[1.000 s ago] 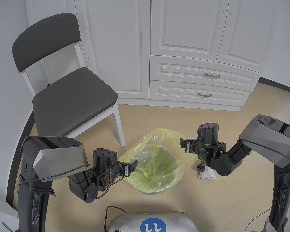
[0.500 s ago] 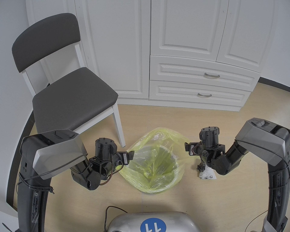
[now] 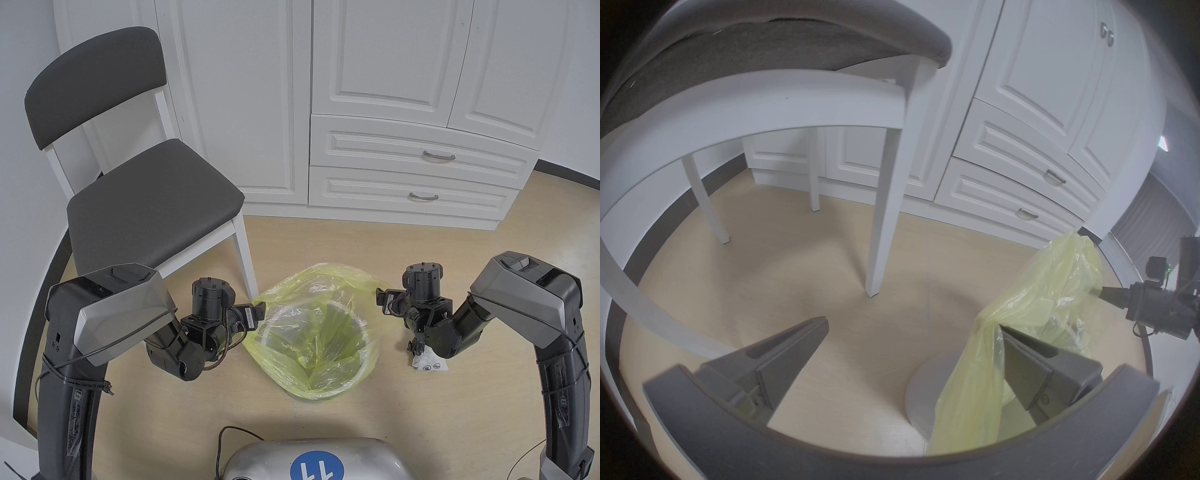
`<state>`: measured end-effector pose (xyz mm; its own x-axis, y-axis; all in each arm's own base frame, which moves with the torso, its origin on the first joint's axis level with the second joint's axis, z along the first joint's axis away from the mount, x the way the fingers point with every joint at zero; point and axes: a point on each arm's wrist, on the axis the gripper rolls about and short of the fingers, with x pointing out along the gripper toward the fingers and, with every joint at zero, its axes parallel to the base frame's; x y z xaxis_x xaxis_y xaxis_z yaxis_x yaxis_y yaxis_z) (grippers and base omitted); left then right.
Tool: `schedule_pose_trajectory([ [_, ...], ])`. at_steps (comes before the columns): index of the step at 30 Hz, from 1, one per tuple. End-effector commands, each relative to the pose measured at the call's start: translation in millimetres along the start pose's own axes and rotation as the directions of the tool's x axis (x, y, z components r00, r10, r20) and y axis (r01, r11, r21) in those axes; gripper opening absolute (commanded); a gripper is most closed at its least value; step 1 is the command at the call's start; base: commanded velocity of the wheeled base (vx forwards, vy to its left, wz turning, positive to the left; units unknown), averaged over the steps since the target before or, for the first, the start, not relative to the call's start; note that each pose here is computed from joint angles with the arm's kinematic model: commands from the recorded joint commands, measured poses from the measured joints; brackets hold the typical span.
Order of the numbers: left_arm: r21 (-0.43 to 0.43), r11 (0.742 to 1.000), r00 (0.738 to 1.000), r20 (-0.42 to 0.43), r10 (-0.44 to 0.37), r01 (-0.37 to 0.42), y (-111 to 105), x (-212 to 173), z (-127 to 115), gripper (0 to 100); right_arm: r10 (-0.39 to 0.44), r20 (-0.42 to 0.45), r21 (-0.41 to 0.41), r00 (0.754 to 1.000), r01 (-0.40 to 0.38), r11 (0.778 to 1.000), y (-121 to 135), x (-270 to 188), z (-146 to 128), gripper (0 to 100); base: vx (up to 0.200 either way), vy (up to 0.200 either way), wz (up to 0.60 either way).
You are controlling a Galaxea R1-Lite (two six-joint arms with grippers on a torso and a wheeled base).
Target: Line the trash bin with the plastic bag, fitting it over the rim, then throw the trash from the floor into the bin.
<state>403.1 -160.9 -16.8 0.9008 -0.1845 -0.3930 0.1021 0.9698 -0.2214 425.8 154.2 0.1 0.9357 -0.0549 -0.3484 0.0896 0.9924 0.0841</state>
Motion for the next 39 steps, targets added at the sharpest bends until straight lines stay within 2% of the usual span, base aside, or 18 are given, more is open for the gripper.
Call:
schedule_pose_trajectory([
  [1,-0.02,0.999,0.999,0.004,0.033,-0.033,3,9,2,100,-0.008,0.035,0.063,0.999,0.006,0.998,1,18,-1,100,0.0,0.0,0.0],
  [8,-0.037,0.998,0.999,0.011,0.05,-0.049,10,16,3,100,-0.009,0.07,0.136,0.998,0.0,0.991,3,33,0,100,0.0,0.0,0.0],
  [20,-0.054,0.996,0.997,0.019,0.072,-0.071,21,34,-3,100,0.0,0.108,0.259,0.994,-0.028,0.965,12,64,-17,100,0.0,0.0,0.0],
  [27,-0.064,0.992,0.994,-0.017,0.107,-0.108,29,45,-8,100,0.007,0.108,0.26,0.994,-0.035,0.965,19,76,-34,100,0.0,0.0,0.0],
  [31,-0.069,0.986,0.989,-0.022,0.149,-0.151,33,52,-10,100,-0.018,0.108,0.26,0.994,-0.011,0.965,19,82,-39,100,0.0,0.0,0.0],
  [39,-0.031,0.98,0.974,-0.122,0.191,-0.196,38,52,-23,100,-0.043,0.056,0.236,0.998,0.029,0.971,17,87,-52,100,0.0,0.0,0.0],
])
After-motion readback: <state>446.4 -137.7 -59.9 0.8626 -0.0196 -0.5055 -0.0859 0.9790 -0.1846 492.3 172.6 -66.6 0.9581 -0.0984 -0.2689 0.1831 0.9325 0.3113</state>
